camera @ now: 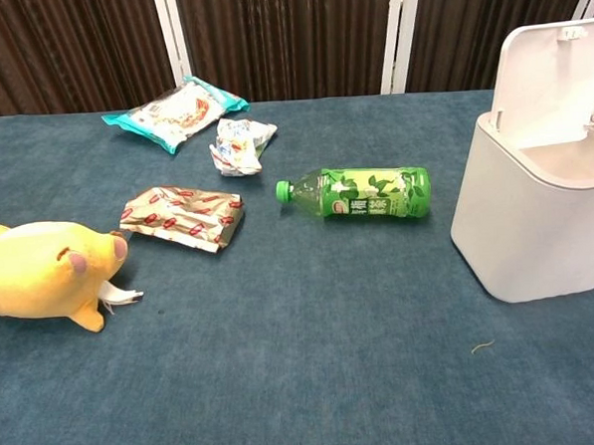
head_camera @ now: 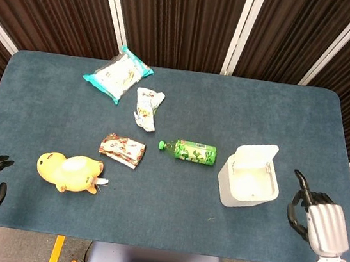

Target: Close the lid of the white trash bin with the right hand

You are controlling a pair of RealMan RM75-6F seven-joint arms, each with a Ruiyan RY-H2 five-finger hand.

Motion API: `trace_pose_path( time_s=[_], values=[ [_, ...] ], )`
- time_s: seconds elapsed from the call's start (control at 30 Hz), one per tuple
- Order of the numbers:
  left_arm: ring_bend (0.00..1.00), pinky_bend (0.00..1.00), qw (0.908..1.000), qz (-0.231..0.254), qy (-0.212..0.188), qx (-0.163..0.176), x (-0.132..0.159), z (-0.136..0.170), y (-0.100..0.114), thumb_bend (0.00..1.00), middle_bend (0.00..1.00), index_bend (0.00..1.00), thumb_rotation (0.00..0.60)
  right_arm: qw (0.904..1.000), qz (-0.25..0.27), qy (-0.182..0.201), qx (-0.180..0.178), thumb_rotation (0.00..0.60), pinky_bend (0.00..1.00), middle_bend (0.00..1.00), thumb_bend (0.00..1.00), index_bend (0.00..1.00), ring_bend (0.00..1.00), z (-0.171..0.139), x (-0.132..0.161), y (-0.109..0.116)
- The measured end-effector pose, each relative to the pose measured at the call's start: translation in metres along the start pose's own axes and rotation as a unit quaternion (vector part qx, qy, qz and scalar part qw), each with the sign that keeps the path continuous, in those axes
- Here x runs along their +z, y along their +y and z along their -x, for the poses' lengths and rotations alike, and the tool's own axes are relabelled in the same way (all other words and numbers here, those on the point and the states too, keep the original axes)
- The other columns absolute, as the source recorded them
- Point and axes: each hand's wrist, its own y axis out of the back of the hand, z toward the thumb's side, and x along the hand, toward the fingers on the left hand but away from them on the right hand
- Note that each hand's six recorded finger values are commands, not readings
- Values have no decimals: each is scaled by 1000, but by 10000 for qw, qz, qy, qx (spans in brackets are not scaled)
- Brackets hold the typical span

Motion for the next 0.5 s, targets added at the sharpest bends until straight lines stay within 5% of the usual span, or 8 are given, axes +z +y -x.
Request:
trace_pose_path(
  time_s=[0.2,0.5],
  values=[
    [231,373,10000,0,64,12,-3,0,1,546,243,270,600,9977,-325,-160,572,600,692,772,756,0,751,41,15,-15],
    [232,372,10000,24,71,42,-5,0,3,547,243,270,600,9959,-450,44,785,600,692,776,768,0,754,82,60,-32]
  ],
)
